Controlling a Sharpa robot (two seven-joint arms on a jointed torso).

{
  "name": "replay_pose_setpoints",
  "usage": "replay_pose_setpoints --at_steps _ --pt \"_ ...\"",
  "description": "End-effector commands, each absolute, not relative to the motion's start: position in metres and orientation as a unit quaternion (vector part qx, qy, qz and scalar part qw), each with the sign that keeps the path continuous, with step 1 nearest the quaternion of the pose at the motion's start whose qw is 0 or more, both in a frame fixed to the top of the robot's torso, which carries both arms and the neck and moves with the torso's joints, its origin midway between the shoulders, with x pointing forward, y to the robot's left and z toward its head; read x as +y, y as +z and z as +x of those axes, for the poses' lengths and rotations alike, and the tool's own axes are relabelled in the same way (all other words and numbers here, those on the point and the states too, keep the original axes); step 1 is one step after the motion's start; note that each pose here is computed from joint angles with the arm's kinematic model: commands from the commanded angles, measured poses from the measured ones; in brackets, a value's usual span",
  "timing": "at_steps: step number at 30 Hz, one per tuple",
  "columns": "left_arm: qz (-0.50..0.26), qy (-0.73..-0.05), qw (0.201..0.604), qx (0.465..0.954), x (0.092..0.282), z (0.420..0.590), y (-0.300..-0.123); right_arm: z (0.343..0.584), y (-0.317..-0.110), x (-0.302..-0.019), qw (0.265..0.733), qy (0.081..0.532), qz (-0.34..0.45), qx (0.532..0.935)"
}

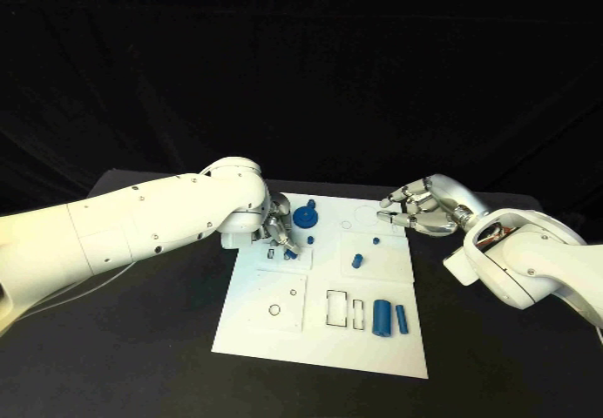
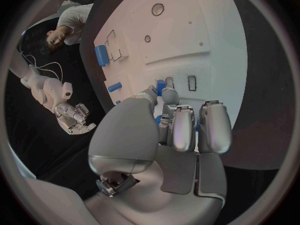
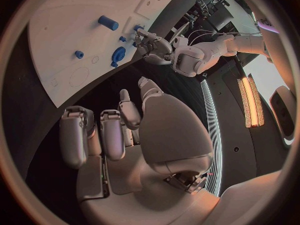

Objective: Assemble the parts on the task board

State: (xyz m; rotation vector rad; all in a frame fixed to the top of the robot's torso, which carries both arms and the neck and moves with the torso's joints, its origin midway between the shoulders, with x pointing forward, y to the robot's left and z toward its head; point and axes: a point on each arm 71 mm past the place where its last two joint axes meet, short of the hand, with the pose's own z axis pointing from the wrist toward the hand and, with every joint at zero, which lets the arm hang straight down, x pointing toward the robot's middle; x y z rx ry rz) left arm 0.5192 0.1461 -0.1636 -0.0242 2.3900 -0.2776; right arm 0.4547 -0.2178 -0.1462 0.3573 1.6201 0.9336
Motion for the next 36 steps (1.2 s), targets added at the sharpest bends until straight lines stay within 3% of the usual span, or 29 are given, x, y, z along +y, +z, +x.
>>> replay_pose_setpoints --at_steps 1,15,36 --pt "-0.041 -0.138 0.358 0.923 0.148 0.518 -0.162 0.455 -0.146 -0.218 0.584 0.401 0.149 0.69" --pt "-0.137 -0.17 0.381 0.899 0.171 0.513 -0.16 0.455 -0.146 -0.221 0.585 0.399 0.153 0.689" --pt "-0.114 -0.145 0.428 0.885 0.172 0.504 -0.177 0.455 -0.146 -0.222 0.585 0.398 0.154 0.69"
